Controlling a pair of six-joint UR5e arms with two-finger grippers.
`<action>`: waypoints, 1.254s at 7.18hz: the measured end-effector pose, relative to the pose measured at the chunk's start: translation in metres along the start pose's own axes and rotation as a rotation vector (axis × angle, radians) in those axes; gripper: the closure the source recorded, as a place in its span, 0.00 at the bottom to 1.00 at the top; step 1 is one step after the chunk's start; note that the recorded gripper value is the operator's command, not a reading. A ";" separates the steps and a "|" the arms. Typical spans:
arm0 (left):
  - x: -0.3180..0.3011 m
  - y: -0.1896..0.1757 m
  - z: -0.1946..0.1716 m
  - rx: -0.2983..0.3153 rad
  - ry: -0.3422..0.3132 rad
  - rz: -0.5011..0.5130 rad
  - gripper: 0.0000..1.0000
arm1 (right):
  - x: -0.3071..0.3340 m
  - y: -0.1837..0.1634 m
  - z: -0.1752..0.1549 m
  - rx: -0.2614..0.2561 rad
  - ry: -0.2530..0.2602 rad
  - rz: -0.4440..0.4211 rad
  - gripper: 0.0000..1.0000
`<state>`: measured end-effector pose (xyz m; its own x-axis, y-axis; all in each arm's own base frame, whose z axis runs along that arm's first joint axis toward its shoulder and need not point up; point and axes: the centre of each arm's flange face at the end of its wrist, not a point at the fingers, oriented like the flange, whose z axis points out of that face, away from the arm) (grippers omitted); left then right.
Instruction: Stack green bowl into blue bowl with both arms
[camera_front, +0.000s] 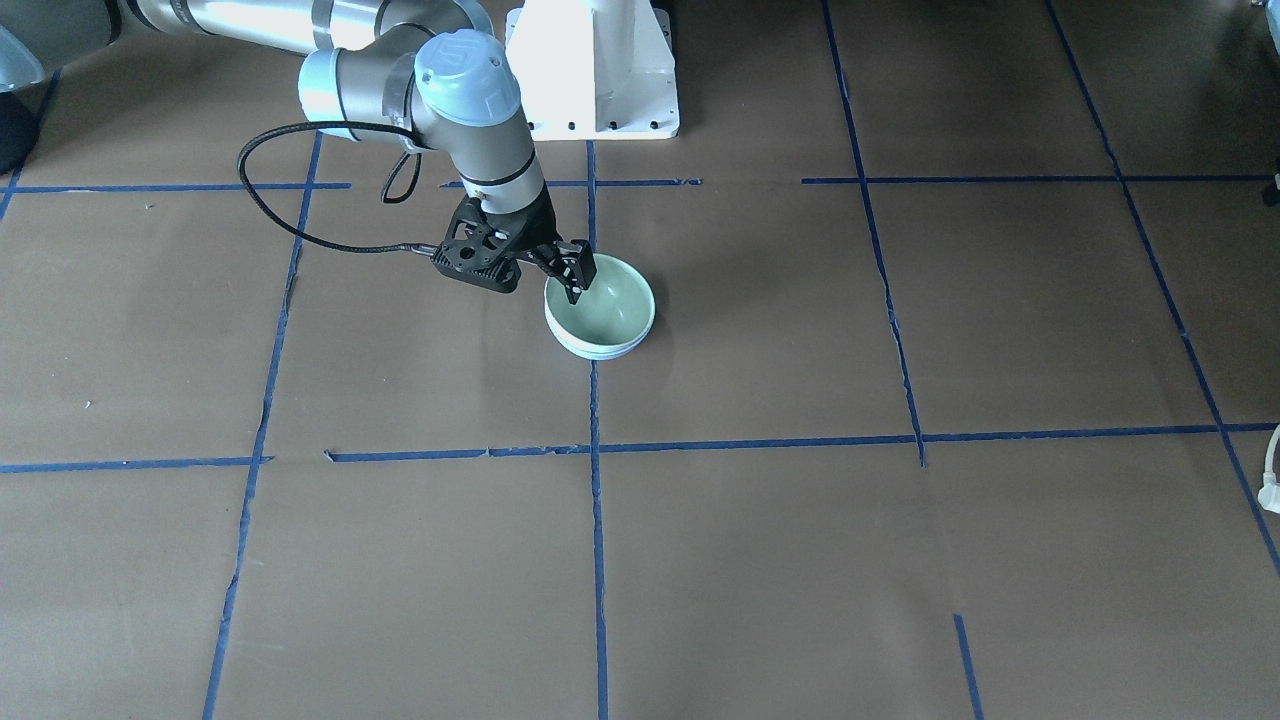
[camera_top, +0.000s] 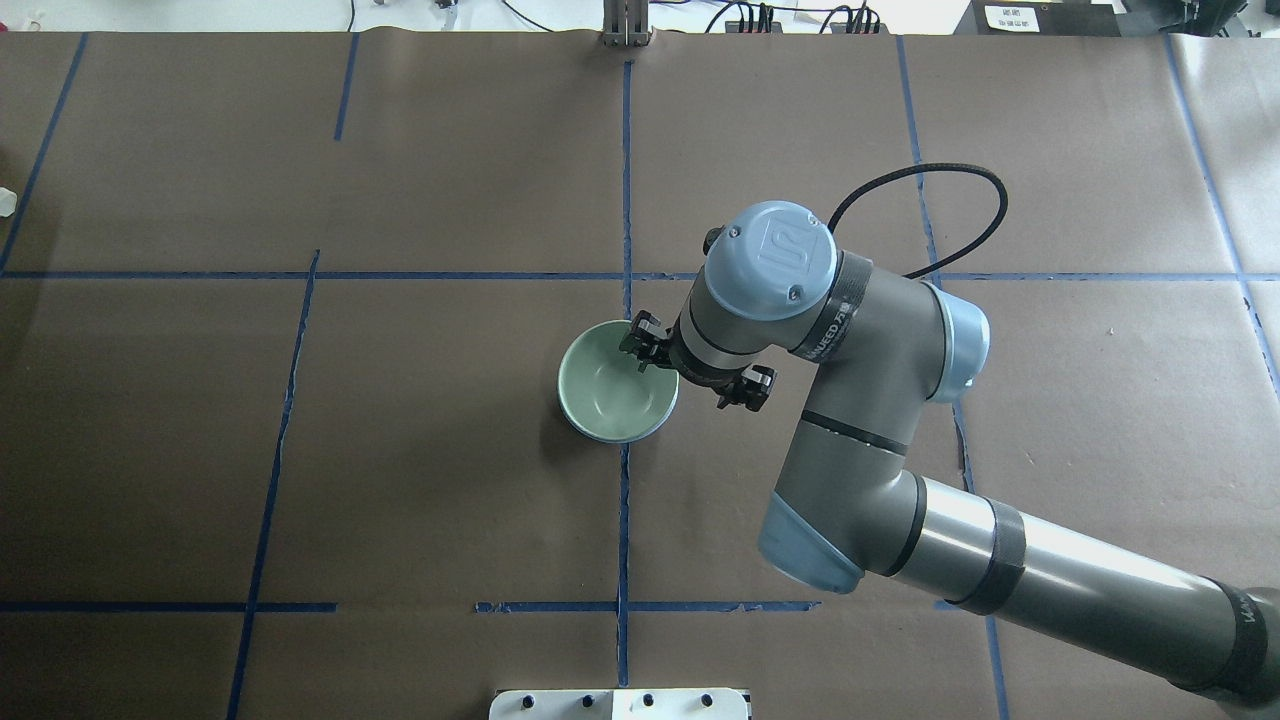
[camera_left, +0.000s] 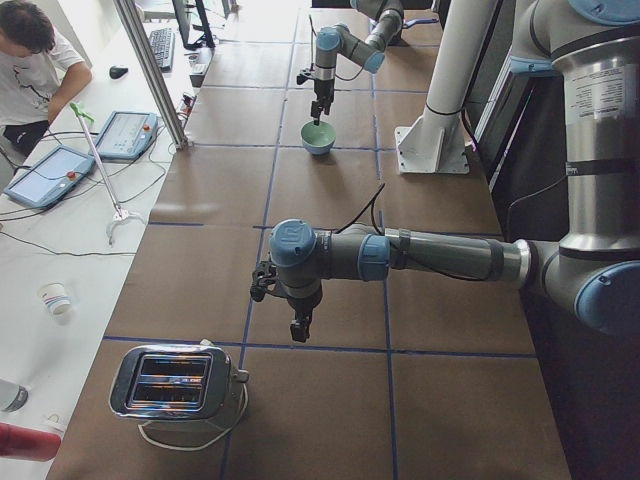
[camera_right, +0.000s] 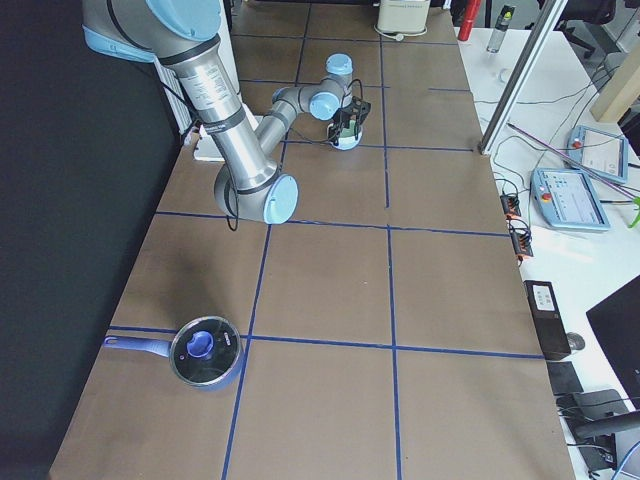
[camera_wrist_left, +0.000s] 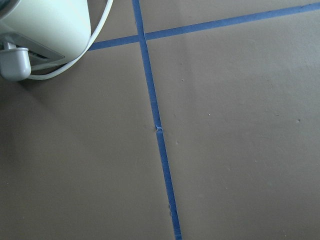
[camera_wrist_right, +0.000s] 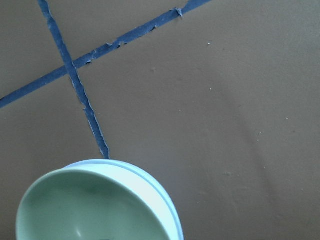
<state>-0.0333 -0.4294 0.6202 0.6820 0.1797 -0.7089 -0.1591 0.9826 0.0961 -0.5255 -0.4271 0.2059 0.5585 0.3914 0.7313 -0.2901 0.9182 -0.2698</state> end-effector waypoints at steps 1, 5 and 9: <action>0.001 0.000 0.000 0.001 0.000 -0.012 0.00 | 0.007 -0.017 -0.020 -0.010 0.037 -0.037 0.00; 0.001 -0.003 -0.001 0.004 -0.007 -0.092 0.00 | 0.163 -0.202 -0.077 -0.058 0.176 -0.354 0.00; -0.001 -0.002 0.002 0.024 -0.008 -0.067 0.00 | 0.460 -0.317 -0.152 -0.106 0.221 -0.590 0.00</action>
<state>-0.0324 -0.4317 0.6222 0.6960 0.1133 -0.7090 -0.0952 0.9933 0.0653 -0.0586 -0.5291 0.5325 0.7513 -0.1886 0.6325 0.1873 0.9798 0.0697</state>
